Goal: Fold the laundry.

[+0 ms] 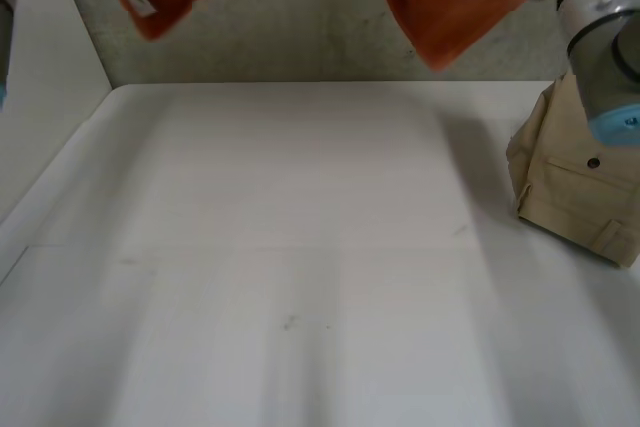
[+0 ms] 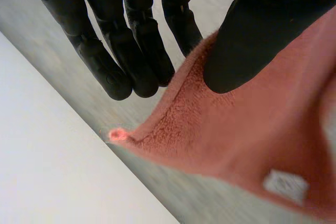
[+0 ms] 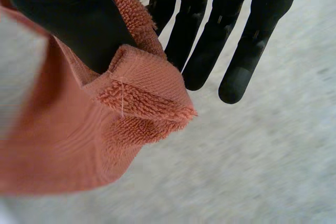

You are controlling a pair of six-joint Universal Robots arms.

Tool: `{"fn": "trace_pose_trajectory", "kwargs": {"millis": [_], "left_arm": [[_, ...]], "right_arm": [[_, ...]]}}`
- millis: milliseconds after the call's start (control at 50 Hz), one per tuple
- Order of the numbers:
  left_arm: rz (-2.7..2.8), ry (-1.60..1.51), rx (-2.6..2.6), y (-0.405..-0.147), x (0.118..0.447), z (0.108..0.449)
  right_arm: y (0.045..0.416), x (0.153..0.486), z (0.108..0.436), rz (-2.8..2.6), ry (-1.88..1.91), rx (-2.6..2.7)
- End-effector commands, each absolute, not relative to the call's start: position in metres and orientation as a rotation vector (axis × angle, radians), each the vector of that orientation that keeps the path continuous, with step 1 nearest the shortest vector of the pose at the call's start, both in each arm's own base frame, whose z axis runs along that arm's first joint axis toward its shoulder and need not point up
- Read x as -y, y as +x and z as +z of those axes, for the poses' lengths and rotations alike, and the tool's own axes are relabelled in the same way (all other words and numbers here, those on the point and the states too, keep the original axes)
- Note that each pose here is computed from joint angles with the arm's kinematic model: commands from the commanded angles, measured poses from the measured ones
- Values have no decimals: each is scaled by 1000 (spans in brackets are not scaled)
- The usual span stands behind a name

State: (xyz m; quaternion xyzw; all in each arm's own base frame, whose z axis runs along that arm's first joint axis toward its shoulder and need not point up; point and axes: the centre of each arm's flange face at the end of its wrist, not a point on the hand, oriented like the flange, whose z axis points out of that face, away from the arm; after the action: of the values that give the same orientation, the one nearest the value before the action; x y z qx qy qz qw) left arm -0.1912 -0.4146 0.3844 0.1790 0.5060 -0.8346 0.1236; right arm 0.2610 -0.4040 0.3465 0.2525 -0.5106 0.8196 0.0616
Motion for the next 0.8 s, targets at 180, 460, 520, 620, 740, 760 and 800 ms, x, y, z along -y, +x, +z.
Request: {"fn": "trace_pose_trajectory", "kwargs": {"millis": [180,460,520,620,740,760,800], "left_arm": [[-1983,820,-2040,-185,406,207],[-1944,837,-2085,-175,397,202],[-1960,841,-2088,-176,393,207],[-1978,857,-2104,-179,386,209],[-1992,868,-2113,-182,382,209],[-1993,867,-2114,-182,382,209],[-1991,866,-2119,-182,382,208]], "right_arm": [[264,385,173,1788,1209,2276],[241,381,169,1636,1022,2338],[235,373,179,1640,1022,2343],[228,354,187,1640,1112,2350],[219,328,178,1617,1380,2270],[218,325,176,1616,1415,2254],[215,321,172,1604,1472,2229]]}}
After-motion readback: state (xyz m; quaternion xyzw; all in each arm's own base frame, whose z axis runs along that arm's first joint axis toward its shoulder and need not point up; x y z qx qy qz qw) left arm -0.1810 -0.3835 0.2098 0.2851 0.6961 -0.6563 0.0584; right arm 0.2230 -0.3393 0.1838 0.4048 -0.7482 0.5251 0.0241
